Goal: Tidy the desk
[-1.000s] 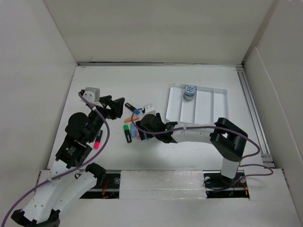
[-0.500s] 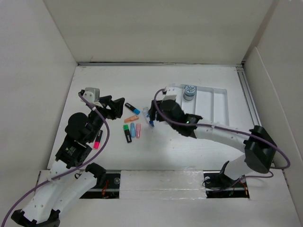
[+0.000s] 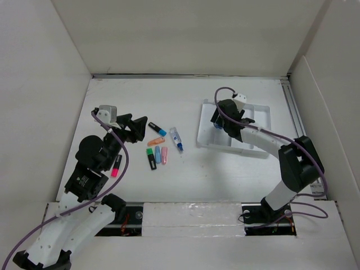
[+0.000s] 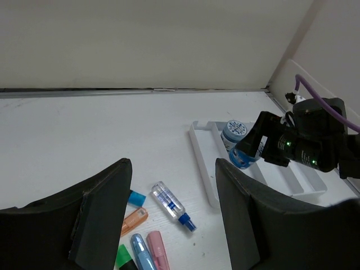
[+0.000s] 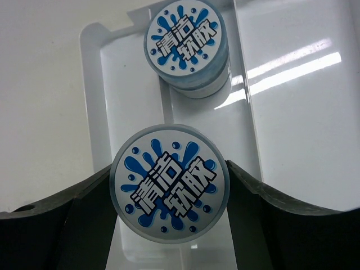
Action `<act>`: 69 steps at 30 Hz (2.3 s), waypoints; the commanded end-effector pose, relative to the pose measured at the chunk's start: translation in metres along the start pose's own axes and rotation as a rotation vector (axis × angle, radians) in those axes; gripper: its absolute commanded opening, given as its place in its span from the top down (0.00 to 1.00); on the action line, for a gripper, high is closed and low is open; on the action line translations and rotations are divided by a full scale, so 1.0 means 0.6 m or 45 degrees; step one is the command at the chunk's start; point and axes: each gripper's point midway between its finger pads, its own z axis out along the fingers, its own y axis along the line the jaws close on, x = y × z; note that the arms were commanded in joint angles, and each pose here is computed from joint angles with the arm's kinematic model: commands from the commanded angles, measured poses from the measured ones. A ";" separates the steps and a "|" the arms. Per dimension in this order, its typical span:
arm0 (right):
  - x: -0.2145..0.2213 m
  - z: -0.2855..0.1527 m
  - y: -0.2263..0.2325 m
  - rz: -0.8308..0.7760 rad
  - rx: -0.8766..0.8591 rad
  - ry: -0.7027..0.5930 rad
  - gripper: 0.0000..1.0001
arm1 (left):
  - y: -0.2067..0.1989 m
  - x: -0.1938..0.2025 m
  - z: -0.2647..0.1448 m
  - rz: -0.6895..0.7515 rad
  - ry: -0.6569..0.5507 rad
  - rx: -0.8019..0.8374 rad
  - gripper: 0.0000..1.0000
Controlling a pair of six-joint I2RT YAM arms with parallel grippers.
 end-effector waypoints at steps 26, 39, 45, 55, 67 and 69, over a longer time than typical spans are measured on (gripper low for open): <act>0.078 -0.147 0.199 -0.211 -0.537 0.014 0.80 | -0.004 -0.011 0.008 -0.009 -0.032 0.003 0.44; 0.250 -0.073 0.297 -0.439 -0.548 0.258 0.16 | -0.006 -0.016 0.002 -0.013 -0.046 0.013 0.44; 0.259 -0.040 0.290 -0.416 -0.462 0.244 0.79 | -0.006 -0.021 -0.004 -0.016 -0.064 0.018 0.45; -0.017 -0.091 0.171 -0.001 -0.369 -0.132 0.99 | -0.011 -0.019 -0.004 -0.015 -0.060 0.041 0.45; -0.083 0.016 -0.107 0.374 -0.076 -0.082 0.94 | -0.017 -0.011 0.003 -0.016 -0.033 0.062 0.45; -0.079 0.028 -0.121 0.397 -0.057 -0.067 0.89 | -0.015 -0.011 0.003 -0.016 -0.033 0.052 0.45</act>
